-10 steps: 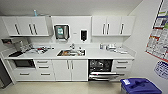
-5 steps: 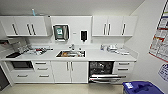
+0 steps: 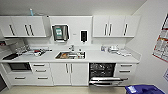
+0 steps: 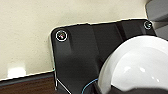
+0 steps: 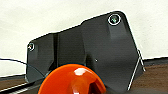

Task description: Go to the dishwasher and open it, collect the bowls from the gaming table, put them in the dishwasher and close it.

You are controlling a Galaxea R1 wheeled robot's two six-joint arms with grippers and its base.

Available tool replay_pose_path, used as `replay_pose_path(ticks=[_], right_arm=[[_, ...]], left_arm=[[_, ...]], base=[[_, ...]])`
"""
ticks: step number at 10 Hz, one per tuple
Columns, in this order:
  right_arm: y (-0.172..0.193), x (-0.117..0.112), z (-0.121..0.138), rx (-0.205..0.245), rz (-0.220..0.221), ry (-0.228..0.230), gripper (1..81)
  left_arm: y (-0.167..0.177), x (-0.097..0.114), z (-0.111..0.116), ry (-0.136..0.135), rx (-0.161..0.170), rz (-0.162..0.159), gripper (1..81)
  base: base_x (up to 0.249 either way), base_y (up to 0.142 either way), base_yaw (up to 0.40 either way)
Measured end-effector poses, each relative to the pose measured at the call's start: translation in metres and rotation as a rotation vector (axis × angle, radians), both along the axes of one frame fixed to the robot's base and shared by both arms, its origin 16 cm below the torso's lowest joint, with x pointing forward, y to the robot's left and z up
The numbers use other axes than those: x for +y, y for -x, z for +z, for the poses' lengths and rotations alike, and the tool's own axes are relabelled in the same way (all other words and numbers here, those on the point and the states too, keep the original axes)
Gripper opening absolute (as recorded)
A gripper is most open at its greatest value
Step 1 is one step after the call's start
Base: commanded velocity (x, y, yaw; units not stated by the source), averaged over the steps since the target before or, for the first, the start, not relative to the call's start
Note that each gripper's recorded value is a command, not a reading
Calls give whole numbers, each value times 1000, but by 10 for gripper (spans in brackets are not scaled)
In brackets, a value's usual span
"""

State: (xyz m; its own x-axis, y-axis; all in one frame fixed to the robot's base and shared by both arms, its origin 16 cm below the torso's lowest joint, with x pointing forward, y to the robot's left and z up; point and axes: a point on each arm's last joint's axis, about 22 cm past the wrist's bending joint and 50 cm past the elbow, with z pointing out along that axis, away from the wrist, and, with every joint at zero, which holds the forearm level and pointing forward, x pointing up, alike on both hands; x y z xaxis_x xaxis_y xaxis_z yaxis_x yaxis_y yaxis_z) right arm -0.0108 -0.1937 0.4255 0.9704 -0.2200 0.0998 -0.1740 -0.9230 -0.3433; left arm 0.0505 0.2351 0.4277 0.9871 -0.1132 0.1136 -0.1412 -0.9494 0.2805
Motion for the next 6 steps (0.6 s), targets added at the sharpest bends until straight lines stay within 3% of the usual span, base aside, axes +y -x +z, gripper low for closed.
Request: replay_pose_path(ticks=[6], right_arm=[[0,1,0,1,0,-1,10]], left_arm=[[0,-2,0,2,1,0,10]], base=[[145,0,0]])
